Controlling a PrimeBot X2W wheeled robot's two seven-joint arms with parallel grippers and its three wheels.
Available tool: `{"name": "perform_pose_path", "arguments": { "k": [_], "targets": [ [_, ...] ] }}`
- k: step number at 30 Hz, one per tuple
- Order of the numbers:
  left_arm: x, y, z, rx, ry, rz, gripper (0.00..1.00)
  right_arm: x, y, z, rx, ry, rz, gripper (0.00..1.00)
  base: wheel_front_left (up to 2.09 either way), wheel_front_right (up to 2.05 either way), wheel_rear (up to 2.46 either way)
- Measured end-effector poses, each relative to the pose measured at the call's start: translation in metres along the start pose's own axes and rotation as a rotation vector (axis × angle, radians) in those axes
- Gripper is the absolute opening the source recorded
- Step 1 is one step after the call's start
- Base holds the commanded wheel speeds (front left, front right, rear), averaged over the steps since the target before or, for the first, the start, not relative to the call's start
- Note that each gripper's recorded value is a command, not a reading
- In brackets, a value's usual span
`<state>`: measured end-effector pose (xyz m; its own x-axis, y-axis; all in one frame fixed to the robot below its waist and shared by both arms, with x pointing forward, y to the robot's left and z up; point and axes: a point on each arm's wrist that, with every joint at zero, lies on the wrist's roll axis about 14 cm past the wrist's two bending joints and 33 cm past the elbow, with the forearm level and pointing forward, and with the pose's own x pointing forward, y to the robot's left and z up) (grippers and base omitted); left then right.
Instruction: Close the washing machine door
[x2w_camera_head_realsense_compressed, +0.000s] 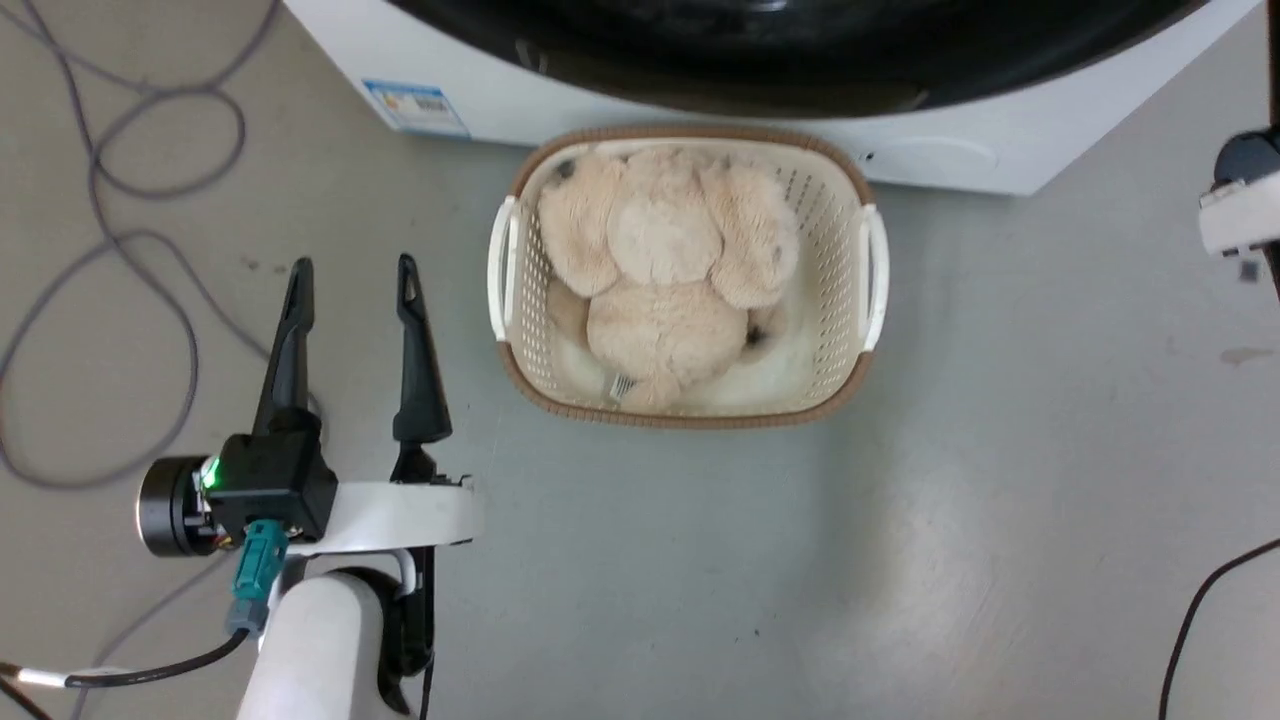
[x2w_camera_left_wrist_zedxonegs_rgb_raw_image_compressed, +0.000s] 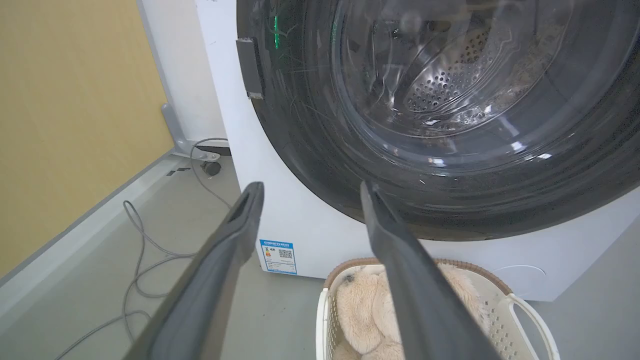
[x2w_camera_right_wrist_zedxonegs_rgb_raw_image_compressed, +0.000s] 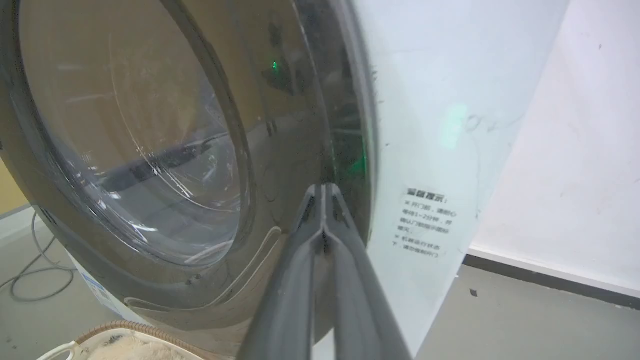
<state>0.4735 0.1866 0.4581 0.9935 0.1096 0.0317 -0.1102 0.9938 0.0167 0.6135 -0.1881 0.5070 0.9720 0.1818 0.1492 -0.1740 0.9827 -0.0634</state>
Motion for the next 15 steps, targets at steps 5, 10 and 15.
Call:
{"name": "perform_pose_path", "arguments": {
  "k": [5, 10, 15],
  "targets": [
    [-0.009, 0.002, 0.013, 0.004, -0.019, 0.006, 1.0, -0.025, -0.01, 0.061, -0.065, -0.147, -0.052, 0.0, 0.0, 0.0, 0.0],
    [-0.019, 0.012, 0.032, 0.003, -0.054, 0.032, 1.0, -0.058, -0.003, 0.117, -0.11, -0.272, -0.082, 0.0, 0.0, 0.0, 0.0],
    [-0.036, 0.013, 0.044, 0.002, -0.07, 0.03, 1.0, -0.095, 0.001, 0.15, -0.098, -0.334, -0.117, 0.0, 0.0, 0.0, 0.0]
  ]
}}
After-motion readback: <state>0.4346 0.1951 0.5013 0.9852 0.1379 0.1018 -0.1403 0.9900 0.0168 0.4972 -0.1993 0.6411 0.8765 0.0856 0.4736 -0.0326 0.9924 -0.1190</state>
